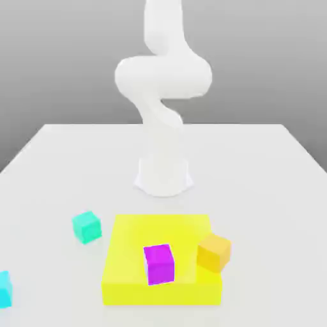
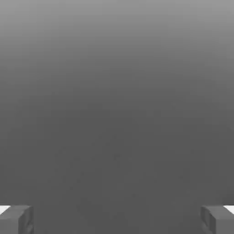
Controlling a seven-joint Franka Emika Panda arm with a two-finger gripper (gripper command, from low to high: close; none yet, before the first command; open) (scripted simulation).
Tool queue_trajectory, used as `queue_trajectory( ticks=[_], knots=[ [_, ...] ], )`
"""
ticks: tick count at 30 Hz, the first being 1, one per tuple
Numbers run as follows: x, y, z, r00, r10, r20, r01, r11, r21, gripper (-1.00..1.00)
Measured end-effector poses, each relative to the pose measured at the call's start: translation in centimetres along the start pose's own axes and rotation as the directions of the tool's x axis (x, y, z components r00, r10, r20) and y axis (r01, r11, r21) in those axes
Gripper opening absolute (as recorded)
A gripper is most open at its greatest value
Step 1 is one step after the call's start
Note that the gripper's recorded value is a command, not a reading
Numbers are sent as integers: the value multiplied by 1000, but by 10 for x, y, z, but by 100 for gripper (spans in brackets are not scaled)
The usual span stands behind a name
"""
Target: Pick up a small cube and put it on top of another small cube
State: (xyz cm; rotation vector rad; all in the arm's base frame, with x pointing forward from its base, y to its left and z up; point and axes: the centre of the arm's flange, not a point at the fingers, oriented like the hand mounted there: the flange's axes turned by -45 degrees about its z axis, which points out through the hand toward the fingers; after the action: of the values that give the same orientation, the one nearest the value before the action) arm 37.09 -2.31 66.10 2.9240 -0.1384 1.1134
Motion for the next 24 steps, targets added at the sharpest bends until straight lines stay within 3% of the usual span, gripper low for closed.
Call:
queue_trajectory(
  ticks=[8,15,19,24],
  knots=[
    [-109,99,167,929,281,243,-241,953,-182,0],
    [-282,170,249,716,571,401,-441,816,-374,0],
    [-389,187,277,554,704,446,-517,710,-478,0],
    [-424,190,303,532,718,448,-522,695,-494,0]
  ],
)
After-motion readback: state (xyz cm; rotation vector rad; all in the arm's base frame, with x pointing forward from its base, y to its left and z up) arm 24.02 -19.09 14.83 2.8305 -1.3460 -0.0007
